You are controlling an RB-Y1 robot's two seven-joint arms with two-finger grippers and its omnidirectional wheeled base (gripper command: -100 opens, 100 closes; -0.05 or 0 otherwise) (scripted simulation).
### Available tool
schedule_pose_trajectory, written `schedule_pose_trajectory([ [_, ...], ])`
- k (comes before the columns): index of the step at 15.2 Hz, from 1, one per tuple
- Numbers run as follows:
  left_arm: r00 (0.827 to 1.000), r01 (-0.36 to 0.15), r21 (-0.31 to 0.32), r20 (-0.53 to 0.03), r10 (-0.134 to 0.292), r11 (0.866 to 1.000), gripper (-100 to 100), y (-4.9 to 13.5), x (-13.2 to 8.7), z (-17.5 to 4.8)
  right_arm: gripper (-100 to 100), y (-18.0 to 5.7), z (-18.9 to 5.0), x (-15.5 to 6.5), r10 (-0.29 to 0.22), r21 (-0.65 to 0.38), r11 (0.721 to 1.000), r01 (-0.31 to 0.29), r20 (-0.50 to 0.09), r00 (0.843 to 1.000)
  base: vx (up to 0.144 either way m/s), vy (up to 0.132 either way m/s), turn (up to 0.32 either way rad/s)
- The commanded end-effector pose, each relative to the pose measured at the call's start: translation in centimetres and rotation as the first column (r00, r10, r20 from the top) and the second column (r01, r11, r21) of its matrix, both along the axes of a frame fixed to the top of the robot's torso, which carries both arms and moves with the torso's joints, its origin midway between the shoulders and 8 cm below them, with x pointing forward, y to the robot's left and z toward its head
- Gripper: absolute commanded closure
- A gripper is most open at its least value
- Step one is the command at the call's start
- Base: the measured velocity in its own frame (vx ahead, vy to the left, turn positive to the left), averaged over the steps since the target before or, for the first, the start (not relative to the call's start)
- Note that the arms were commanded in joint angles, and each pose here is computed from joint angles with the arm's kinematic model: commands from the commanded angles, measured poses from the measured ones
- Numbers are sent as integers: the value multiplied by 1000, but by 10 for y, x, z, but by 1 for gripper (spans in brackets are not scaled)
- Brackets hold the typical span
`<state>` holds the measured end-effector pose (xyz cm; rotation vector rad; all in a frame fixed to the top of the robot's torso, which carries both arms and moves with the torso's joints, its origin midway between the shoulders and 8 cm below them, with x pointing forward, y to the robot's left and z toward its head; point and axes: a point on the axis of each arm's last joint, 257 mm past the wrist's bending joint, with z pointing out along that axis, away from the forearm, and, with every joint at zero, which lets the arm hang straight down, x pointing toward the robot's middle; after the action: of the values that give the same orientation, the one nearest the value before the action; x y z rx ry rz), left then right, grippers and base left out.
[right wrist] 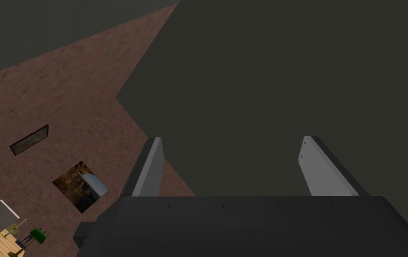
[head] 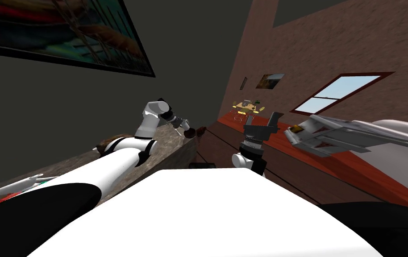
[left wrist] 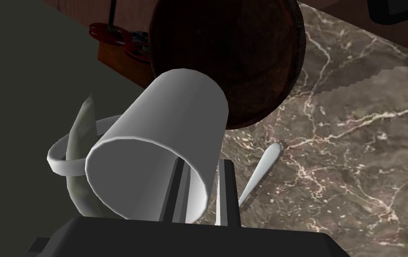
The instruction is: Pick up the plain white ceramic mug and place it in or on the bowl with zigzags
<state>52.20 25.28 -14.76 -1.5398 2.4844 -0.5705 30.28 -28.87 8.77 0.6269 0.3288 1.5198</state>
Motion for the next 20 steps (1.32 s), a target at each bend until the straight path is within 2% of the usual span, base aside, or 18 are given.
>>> schedule_pose_trajectory([
  [1, 1000, 8, 5, -7, -8, 1000, 100, -1, -3, 10, 0, 0, 0, 0, 0, 0, 1000, 0, 0, 1000, 104, -106, -20],
  [5, 999, 15, 18, -41, -14, 1000, 100, 2, -13, 15, 0, 0, 0, 0, 0, 0, 1000, 0, 0, 1000, 69, -69, -19],
  [12, 989, 32, 55, -143, -24, 998, 100, 11, -39, 15, 0, 0, 0, 0, 0, 0, 1000, 0, 0, 1000, 18, -26, -4],
  [13, 992, 29, 47, -125, -23, 998, 100, 8, -34, 15, 0, 0, 0, 0, 0, 0, 1000, 0, 0, 1000, 6, -8, 1],
  [14, 991, 30, 49, -132, -23, 998, -100, 9, -36, 14, 0, 0, 0, 0, 0, 0, 1000, 0, 0, 1000, 0, 0, 0],
  [20, 991, 31, 51, -134, -24, 998, -100, 13, -35, 16, 0, 0, 0, 0, 0, 0, 1000, 0, 0, 1000, -1, 2, -24],
])
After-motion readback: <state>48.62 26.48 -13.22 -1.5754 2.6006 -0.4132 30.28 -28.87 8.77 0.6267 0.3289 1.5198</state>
